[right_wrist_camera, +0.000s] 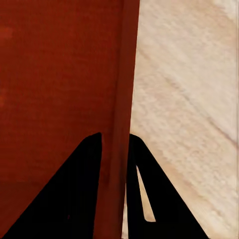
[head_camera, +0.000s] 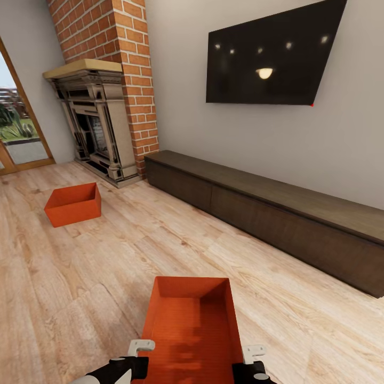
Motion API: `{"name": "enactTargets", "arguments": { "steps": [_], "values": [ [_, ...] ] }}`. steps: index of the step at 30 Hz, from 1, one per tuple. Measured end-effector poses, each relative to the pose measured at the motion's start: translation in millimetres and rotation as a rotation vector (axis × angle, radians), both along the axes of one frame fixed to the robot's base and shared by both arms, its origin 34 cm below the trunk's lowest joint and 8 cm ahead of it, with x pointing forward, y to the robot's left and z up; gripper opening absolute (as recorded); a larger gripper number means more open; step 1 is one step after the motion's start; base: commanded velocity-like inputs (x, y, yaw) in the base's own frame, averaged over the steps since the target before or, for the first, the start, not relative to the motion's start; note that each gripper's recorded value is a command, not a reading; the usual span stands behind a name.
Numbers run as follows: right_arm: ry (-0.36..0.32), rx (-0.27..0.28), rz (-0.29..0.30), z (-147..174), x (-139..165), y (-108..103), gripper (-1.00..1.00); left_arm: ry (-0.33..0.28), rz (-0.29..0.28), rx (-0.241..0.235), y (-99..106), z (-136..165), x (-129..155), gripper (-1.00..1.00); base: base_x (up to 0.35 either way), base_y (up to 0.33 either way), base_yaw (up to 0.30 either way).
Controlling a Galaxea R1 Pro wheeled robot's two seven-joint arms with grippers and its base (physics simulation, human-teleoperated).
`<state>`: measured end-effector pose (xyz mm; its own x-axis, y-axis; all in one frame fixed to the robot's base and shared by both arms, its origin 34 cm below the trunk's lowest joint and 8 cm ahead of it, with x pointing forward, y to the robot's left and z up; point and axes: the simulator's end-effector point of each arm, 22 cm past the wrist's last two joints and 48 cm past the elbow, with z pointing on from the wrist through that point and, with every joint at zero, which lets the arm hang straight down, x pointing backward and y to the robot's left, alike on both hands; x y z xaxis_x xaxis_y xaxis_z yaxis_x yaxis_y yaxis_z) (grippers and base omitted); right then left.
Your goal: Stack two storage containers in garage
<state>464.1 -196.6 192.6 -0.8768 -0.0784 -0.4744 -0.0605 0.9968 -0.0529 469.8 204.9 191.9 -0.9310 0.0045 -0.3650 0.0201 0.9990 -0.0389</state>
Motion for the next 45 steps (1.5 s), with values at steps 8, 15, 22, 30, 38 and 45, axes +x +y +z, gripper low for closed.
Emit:
{"name": "enactTargets", "arguments": {
  "steps": [8,15,22,30,38,45],
  "values": [
    [0.0,0.001,0.0,0.0,0.0,0.8,-1.0,-0.002,-0.001,0.0,-0.4,0.2,0.6,-1.0,0.0,0.0,0.0],
    [0.0,0.004,0.001,0.2,-0.1,3.1,-1.0,-0.004,0.0,0.002,1.6,0.2,0.8,-1.0,0.0,0.0,0.0],
    [-0.008,0.003,0.001,3.7,2.3,5.1,-1.0,-0.012,0.0,0.003,3.3,3.7,3.8,-1.0,0.0,0.0,0.0],
    [-0.008,0.003,0.001,21.7,7.2,4.8,-1.0,-0.012,0.0,0.003,3.0,21.6,8.6,-1.0,0.0,0.0,0.0],
    [-0.007,0.003,0.001,39.6,11.9,4.8,-1.0,-0.012,0.0,0.003,3.0,39.6,13.2,-1.0,0.0,0.0,0.0],
    [-0.006,0.003,0.002,55.2,15.7,4.9,-1.0,-0.011,0.001,0.003,3.1,55.0,16.9,-1.0,0.0,0.0,0.0]
  ]
}}
